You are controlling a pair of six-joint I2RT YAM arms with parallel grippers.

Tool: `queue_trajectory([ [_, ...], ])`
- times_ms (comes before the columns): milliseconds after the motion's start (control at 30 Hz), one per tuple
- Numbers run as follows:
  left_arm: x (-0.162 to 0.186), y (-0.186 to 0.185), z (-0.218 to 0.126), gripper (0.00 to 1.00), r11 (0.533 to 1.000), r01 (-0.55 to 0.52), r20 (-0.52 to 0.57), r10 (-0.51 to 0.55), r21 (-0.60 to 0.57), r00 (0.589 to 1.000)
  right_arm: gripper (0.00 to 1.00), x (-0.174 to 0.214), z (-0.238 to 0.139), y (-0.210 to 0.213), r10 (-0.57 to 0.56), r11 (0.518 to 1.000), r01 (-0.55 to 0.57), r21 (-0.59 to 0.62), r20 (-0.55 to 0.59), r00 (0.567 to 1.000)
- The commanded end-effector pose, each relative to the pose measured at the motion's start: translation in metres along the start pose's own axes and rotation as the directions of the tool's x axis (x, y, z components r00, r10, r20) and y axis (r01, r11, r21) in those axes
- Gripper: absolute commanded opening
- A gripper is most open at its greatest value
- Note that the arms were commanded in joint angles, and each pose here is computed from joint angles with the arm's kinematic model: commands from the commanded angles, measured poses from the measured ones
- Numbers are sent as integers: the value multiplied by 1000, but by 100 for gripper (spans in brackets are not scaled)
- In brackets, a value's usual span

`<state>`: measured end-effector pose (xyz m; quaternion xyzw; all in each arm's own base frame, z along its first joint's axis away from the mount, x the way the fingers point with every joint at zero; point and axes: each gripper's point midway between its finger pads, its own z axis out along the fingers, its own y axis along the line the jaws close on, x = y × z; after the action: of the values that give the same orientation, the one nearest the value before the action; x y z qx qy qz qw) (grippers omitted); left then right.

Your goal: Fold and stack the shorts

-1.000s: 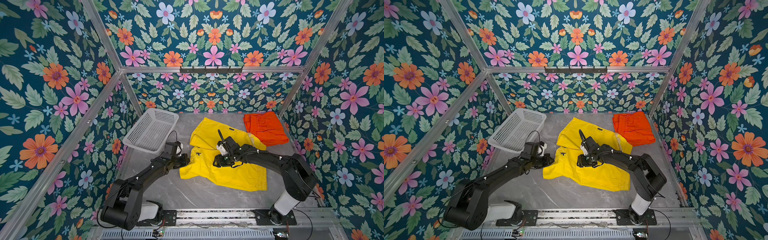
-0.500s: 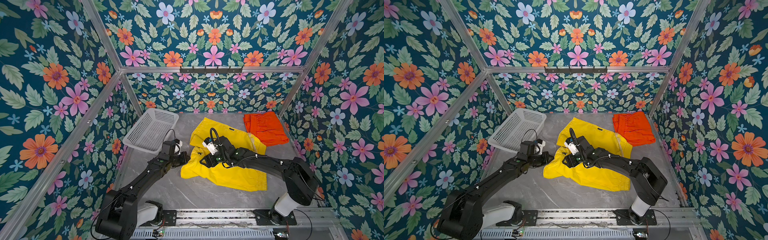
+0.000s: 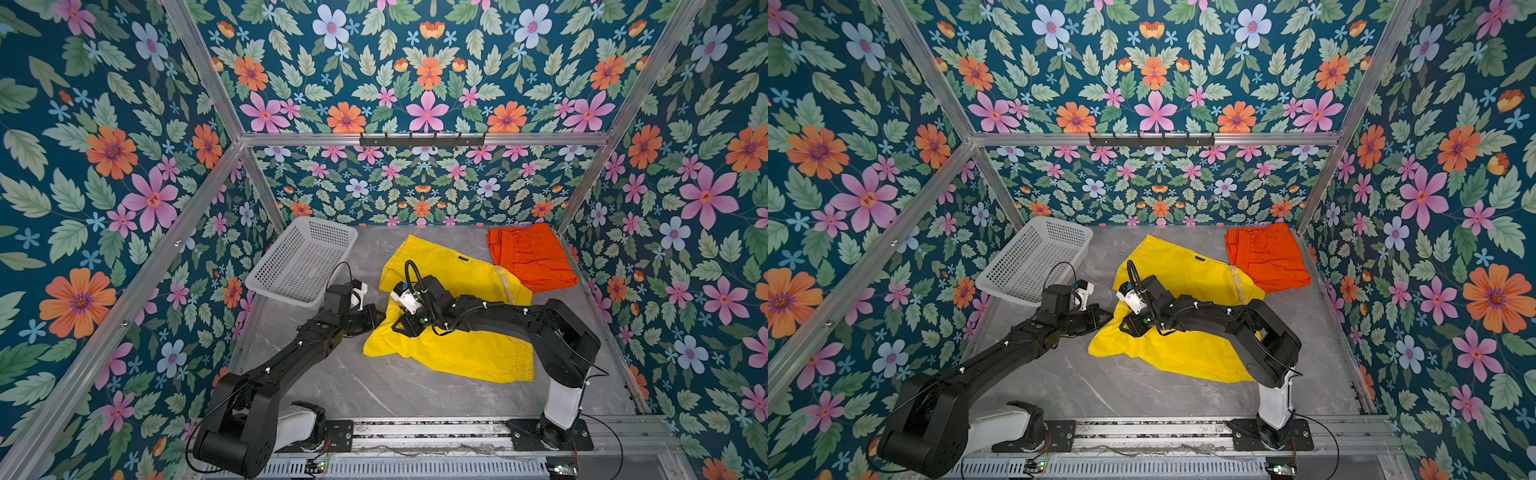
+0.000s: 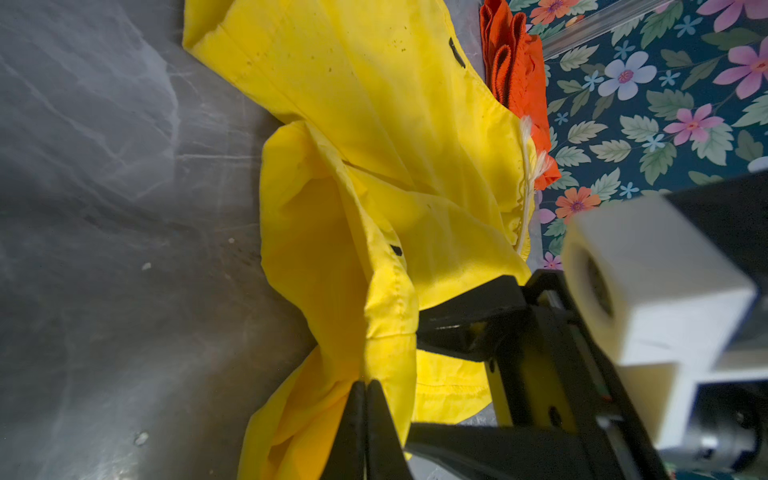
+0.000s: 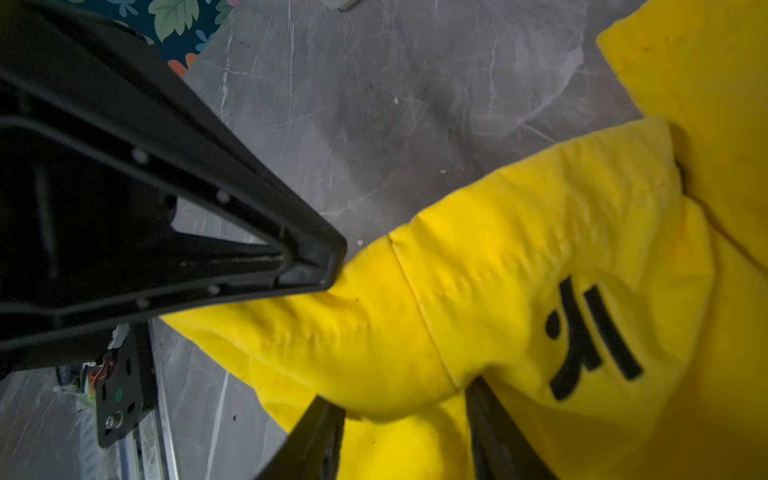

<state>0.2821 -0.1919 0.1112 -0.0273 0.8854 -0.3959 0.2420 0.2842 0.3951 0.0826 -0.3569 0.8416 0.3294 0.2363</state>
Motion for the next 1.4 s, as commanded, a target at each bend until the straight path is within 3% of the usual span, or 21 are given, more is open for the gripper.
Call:
queue_trajectory([
  [0,-6,-9,-2,0,999,-11,23,10,37,1000,19,-13,-2,3,-49,999,50,-7,65,997],
  [133,-11,-9,-7,4,999,-22,50,21,25,999,1,-6,0,2,-64,998,64,-9,60,996],
  [267,-17,-4,-13,48,1000,-6,71,5,19,997,0,-1,1,1,-59,998,60,-11,57,997],
  [433,-13,-6,-10,53,998,-13,55,10,63,998,0,-1,1,2,-60,998,61,-15,60,996],
  [600,-16,-24,-6,52,983,-27,45,19,181,999,0,-2,0,2,-57,998,58,-13,64,996],
  [1133,-7,-12,21,37,986,-12,-28,17,164,999,0,-5,-5,4,-56,998,57,-14,80,995],
  [1200,-9,-16,22,30,984,-20,-25,25,176,999,0,-4,-5,4,-54,998,55,-14,81,995],
  [1267,-12,-20,22,13,982,-29,-18,33,185,999,1,-4,-6,4,-52,999,53,-12,81,995],
  [1300,-14,-21,21,5,982,-35,-13,38,185,999,5,-4,-8,3,-40,999,40,-4,82,996],
  [1367,-17,-24,17,0,984,-62,-7,64,169,998,24,-7,-19,-4,14,1000,-16,19,95,995],
])
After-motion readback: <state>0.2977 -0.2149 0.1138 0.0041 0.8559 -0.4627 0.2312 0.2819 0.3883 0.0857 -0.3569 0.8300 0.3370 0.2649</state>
